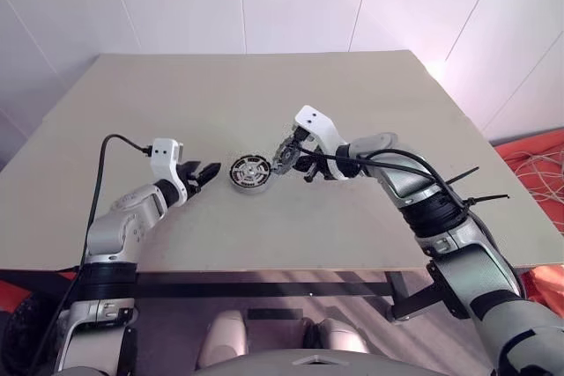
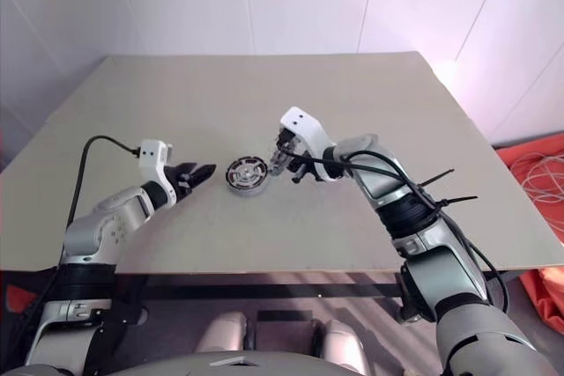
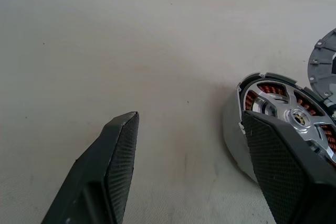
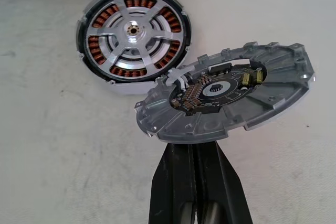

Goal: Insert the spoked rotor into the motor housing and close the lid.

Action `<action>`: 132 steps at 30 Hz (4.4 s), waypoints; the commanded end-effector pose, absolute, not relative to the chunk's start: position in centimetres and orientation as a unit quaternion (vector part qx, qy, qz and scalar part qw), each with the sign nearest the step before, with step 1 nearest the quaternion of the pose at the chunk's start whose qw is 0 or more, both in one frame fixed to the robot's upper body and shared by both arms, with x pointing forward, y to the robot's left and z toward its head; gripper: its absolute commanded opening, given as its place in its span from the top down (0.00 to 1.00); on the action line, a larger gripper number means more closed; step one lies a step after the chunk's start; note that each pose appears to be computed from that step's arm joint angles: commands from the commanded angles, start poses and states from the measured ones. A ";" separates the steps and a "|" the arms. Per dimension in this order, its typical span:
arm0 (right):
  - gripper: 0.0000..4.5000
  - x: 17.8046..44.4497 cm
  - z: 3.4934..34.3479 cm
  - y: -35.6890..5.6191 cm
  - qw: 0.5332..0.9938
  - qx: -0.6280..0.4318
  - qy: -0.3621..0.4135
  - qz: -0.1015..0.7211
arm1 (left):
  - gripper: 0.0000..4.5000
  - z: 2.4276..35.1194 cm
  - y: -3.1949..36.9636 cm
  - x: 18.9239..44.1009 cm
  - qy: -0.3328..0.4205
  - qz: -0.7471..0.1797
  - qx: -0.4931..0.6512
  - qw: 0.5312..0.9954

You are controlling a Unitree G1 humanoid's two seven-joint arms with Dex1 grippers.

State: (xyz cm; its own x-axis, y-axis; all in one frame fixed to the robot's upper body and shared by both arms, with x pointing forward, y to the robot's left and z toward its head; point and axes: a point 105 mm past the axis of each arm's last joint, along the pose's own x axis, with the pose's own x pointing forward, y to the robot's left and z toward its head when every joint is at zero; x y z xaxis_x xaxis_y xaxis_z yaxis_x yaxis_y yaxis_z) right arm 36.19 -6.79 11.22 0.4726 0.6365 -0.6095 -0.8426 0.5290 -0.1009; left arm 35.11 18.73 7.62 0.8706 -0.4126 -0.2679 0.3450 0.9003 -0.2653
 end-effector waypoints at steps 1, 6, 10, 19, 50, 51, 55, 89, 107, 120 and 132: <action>0.99 36.9 13.6 -5.8 0.842 -0.209 0.213 0.449 | 0.26 9.2 19.1 35.2 0.133 -0.196 -0.096 0.967; 0.99 37.3 14.3 -5.0 0.844 -0.216 0.191 0.452 | 0.26 9.2 19.1 35.2 0.134 -0.195 -0.096 0.967; 0.99 38.6 15.4 -4.7 0.860 -0.223 0.158 0.431 | 0.26 9.1 19.0 35.1 0.134 -0.196 -0.097 0.967; 0.99 38.3 16.2 -2.3 0.854 -0.219 0.123 0.456 | 0.26 9.2 19.0 35.1 0.133 -0.197 -0.096 0.967; 0.99 42.1 14.7 -0.8 0.900 -0.172 0.086 0.392 | 0.26 9.7 19.3 35.2 0.128 -0.195 -0.089 0.968; 0.99 41.9 14.5 -0.7 0.897 -0.175 0.088 0.396 | 0.26 9.7 19.3 35.2 0.127 -0.195 -0.089 0.969; 0.99 41.4 13.6 -0.7 0.888 -0.188 0.103 0.406 | 0.26 9.8 19.5 35.2 0.126 -0.193 -0.088 0.969; 0.27 35.8 11.4 -1.8 0.507 -0.558 0.059 0.654 | 0.26 9.2 18.4 34.7 0.122 -0.193 -0.103 0.968; 0.27 37.7 9.7 -0.2 0.510 -0.566 0.091 0.642 | 0.26 8.8 18.1 34.1 0.123 -0.187 -0.112 0.968; 0.31 37.5 9.1 -0.2 0.492 -0.578 0.095 0.644 | 0.26 8.8 18.1 34.2 0.121 -0.184 -0.114 0.969; 0.40 38.6 10.6 -1.1 0.457 -0.628 0.097 0.623 | 0.26 8.8 17.8 34.3 0.119 -0.186 -0.118 0.968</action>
